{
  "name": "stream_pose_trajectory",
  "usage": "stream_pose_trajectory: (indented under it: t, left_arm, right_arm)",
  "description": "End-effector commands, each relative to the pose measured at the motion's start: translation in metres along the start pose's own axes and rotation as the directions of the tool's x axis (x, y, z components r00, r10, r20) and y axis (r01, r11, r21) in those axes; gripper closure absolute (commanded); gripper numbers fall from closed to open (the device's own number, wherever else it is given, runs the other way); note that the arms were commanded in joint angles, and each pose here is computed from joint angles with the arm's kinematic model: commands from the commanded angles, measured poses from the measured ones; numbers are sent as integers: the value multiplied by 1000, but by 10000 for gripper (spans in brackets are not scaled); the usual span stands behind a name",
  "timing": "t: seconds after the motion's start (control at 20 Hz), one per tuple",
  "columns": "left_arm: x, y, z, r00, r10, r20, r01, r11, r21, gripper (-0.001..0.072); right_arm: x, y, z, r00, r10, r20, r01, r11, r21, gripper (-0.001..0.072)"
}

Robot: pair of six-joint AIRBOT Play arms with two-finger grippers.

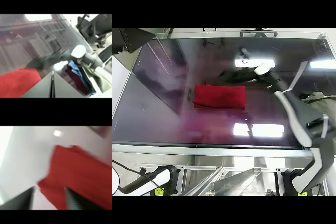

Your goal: Fold the shirts.

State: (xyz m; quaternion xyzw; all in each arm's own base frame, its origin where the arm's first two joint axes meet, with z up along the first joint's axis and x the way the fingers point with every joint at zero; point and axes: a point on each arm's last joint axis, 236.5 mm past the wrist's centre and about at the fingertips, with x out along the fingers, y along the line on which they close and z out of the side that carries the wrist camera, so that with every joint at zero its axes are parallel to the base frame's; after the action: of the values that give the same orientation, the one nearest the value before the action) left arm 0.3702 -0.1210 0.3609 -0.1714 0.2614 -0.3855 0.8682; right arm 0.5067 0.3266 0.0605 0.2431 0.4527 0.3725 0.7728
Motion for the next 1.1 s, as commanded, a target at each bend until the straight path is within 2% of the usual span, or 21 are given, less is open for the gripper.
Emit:
stream_pose_trajectory:
  t: [0.0, 0.1, 0.25, 0.4, 0.6, 0.8, 0.85, 0.9, 0.95, 1.05]
  left_arm:
    - [5, 8, -19, 1000, -7, -31, 7, 1000, -13, 684]
    - [6, 9, -26, 999, -6, -34, 6, 1000, -6, 684]
    - [7, 11, -32, 999, -3, -35, 3, 1000, -9, 684]
    - [6, 10, -33, 999, -3, -36, 3, 1000, -1, 684]
    - [6, 10, -33, 999, -1, -36, 1, 1000, 8, 684]
    - [6, 10, -32, 999, 0, -34, 1, 1000, 18, 684]
    - [6, 10, -32, 999, 0, -34, 1, 1000, 18, 684]
    - [6, 10, -32, 999, 0, -33, 1, 1000, 18, 684]
    - [6, 10, -32, 999, 0, -33, 1, 1000, 18, 684]
    - [6, 10, -32, 999, -1, -33, 1, 1000, 18, 684]
  right_arm:
    - [-101, -92, -18, 949, -265, -173, 281, 957, 76, 8]
    - [-119, -129, -40, 913, -316, -259, 359, 923, 137, 8]
    - [-96, -153, -67, 898, -283, -337, 360, 912, 194, 8]
    - [-46, -152, -92, 899, -200, -390, 306, 924, 231, 8]
    - [12, -134, -109, 919, -93, -384, 207, 941, 266, 8]
    - [36, -109, -107, 940, 8, -342, 106, 944, 313, 19]
    - [35, -99, -99, 948, 46, -315, 62, 944, 324, 220]
    - [32, -88, -87, 955, 86, -283, 8, 950, 313, 668]
    - [27, -78, -73, 962, 113, -249, -29, 948, 318, 692]
    - [8, -63, -33, 980, 116, -162, -65, 955, 290, 693]
